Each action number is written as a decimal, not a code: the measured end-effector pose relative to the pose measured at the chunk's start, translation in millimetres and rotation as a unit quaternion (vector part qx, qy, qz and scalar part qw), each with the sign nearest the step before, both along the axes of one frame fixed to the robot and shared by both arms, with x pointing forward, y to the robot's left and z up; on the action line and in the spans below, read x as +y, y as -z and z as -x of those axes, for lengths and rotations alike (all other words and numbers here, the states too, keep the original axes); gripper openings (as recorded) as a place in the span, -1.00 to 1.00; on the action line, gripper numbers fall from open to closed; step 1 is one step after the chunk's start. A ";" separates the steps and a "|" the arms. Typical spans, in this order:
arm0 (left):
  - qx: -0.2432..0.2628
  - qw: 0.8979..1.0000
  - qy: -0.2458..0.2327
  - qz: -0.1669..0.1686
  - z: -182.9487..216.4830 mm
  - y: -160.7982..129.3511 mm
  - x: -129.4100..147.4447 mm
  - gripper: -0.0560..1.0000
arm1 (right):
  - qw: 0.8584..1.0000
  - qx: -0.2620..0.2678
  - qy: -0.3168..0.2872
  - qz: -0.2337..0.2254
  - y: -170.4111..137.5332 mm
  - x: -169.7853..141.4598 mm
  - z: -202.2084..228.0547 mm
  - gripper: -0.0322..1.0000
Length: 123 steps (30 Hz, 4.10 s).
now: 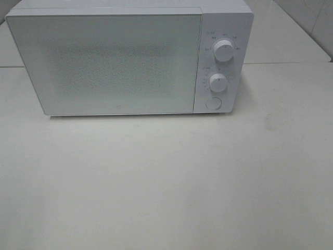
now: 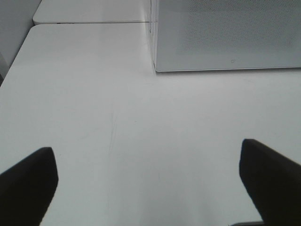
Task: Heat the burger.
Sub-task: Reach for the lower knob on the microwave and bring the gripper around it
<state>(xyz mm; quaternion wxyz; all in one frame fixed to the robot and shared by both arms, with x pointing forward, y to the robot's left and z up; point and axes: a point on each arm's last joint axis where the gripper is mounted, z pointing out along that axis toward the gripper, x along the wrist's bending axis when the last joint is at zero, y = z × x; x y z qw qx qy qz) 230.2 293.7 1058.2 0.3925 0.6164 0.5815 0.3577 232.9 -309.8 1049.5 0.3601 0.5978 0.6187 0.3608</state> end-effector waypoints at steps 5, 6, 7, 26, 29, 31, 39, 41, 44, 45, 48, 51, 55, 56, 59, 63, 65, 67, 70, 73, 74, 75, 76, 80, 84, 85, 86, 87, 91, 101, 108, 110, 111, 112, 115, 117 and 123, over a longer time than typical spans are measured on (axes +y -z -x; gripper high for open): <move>0.000 1.000 0.000 0.000 0.0 0.0 0.0 0.98 | 1.000 0.000 0.000 0.000 0.0 0.0 0.0 0.49; 0.000 1.000 0.000 0.000 0.0 0.0 0.0 0.98 | 1.000 0.000 0.000 0.000 0.0 0.0 0.0 0.49; 0.000 1.000 0.000 0.000 0.0 0.0 0.0 0.98 | 1.000 0.000 0.000 0.000 0.0 0.0 0.0 0.49; 0.000 1.000 0.000 0.000 0.2 0.0 0.0 0.98 | 1.000 0.000 0.000 0.000 0.0 0.0 0.0 0.49; 0.000 1.000 0.000 0.000 0.2 0.0 0.0 0.98 | 1.000 -0.008 -0.001 -0.001 -4.4 0.2 -0.6 0.49; 0.000 1.000 0.000 0.000 0.2 0.0 0.0 0.98 | 1.000 -0.015 -0.002 -0.001 -9.4 0.9 -3.9 0.49; 0.000 1.000 0.000 0.000 0.2 0.0 0.0 0.98 | 0.999 -0.031 -0.010 0.000 -20.9 4.9 -25.0 0.49; 0.000 1.000 0.000 0.000 0.2 0.0 0.0 0.98 | 1.000 -0.028 -0.011 0.001 -22.6 6.3 -32.5 0.49; 0.000 1.000 0.000 0.000 0.2 0.0 0.0 0.98 | 1.000 -0.027 -0.014 0.002 -24.9 8.1 -42.7 0.49; 0.000 1.000 0.000 0.000 0.2 0.0 0.0 0.98 | 1.000 -0.026 -0.016 0.003 -26.3 9.5 -50.3 0.49; 0.000 1.000 0.000 0.000 0.2 0.0 0.0 0.98 | 0.999 -0.026 -0.019 0.004 -27.8 11.5 -60.8 0.49; 0.000 1.000 0.000 0.000 0.2 0.0 0.0 0.98 | 0.999 -0.031 -0.022 0.004 -29.5 13.2 -69.9 0.49; 0.000 1.000 0.000 0.000 0.2 0.0 0.0 0.98 | 0.999 -0.034 -0.025 0.004 -30.7 15.0 -79.0 0.49; 0.000 1.000 0.000 0.000 0.2 0.0 0.0 0.98 | 0.999 -0.039 -0.027 0.004 -31.6 16.2 -85.0 0.49; 0.000 1.000 0.000 0.000 0.2 0.0 0.0 0.98 | 0.999 -0.045 -0.031 0.004 -30.1 18.1 -94.3 0.49; 0.000 1.000 0.000 0.000 0.2 0.0 0.0 0.98 | 0.998 -0.048 -0.034 0.004 -25.8 19.9 -102.7 0.49; 0.000 1.000 0.000 0.000 0.2 0.0 0.0 0.98 | 0.998 -0.047 -0.038 0.004 -20.3 21.9 -111.9 0.49; 0.000 1.000 0.000 0.000 0.2 0.0 0.0 0.98 | 0.998 -0.050 -0.040 0.004 -17.4 23.2 -118.1 0.49; 0.000 1.000 0.000 0.000 0.2 0.0 0.0 0.98 | 0.998 -0.053 -0.044 0.003 -14.6 25.1 -126.4 0.49; 0.000 1.000 0.000 0.000 0.2 0.0 0.0 0.98 | 0.998 -0.052 -0.047 0.003 -9.7 27.0 -135.6 0.49; 0.000 1.000 0.000 0.000 0.2 0.0 0.0 0.98 | 0.997 -0.053 -0.050 0.002 -6.9 28.3 -141.4 0.49; 0.000 1.000 0.000 0.000 0.2 0.0 0.0 0.98 | 0.997 -0.053 -0.050 0.002 -6.9 28.3 -141.4 0.49; 0.000 1.000 0.000 0.000 0.2 0.0 0.0 0.98 | 0.997 -0.057 -0.052 0.002 -4.3 29.6 -147.2 0.49; 0.000 1.000 0.000 0.000 0.2 0.0 0.0 0.98 | 0.997 -0.057 -0.055 -0.001 -0.1 31.5 -155.9 0.49; 0.000 1.000 0.000 0.000 0.2 0.0 0.0 0.98 | 0.996 -0.063 -0.057 -0.010 5.1 35.0 -171.6 0.49; 0.000 1.000 0.000 0.000 0.2 0.0 0.0 0.98 | 0.996 -0.063 -0.057 -0.010 5.1 35.0 -171.6 0.49; 0.000 1.000 0.000 0.000 0.2 0.0 0.0 0.98 | 0.996 -0.065 -0.058 -0.012 6.4 35.8 -175.3 0.49; 0.000 1.000 0.000 0.000 0.2 0.0 0.0 0.98 | 0.996 -0.071 -0.060 -0.016 8.5 37.3 -181.7 0.49; 0.000 1.000 0.000 0.000 0.2 0.0 0.0 0.98 | 0.995 -0.079 -0.064 -0.019 12.8 39.7 -192.1 0.49; 0.000 1.000 0.000 0.000 0.2 0.0 0.0 0.98 | 0.989 -0.116 -0.085 -0.019 44.9 45.1 -205.4 0.49; 0.000 1.000 0.000 0.000 0.2 0.0 0.0 0.98 | 0.989 -0.137 -0.053 -0.009 71.6 38.6 -204.0 0.49; 0.000 1.000 0.000 0.000 0.2 0.0 0.0 0.98 | 0.989 -0.143 -0.041 -0.015 74.8 38.1 -203.4 0.49; 0.000 1.000 0.000 0.000 0.2 0.0 0.0 0.98 | 0.989 -0.141 -0.039 -0.017 76.9 39.1 -202.8 0.49; 0.000 1.000 0.000 0.000 0.2 0.0 0.0 0.98 | 0.989 -0.141 -0.039 -0.017 76.9 39.1 -202.8 0.49; 0.000 1.000 0.000 0.000 0.2 0.0 0.0 0.98 | 0.988 -0.144 -0.049 -0.007 81.3 47.6 -201.2 0.49; 0.000 1.000 0.000 0.000 0.2 0.0 0.0 0.98 | 0.988 -0.147 -0.052 0.002 84.5 57.8 -200.5 0.49; 0.000 1.000 0.000 0.000 0.2 0.0 0.0 0.98 | 0.987 -0.156 -0.048 0.012 91.3 77.9 -197.8 0.49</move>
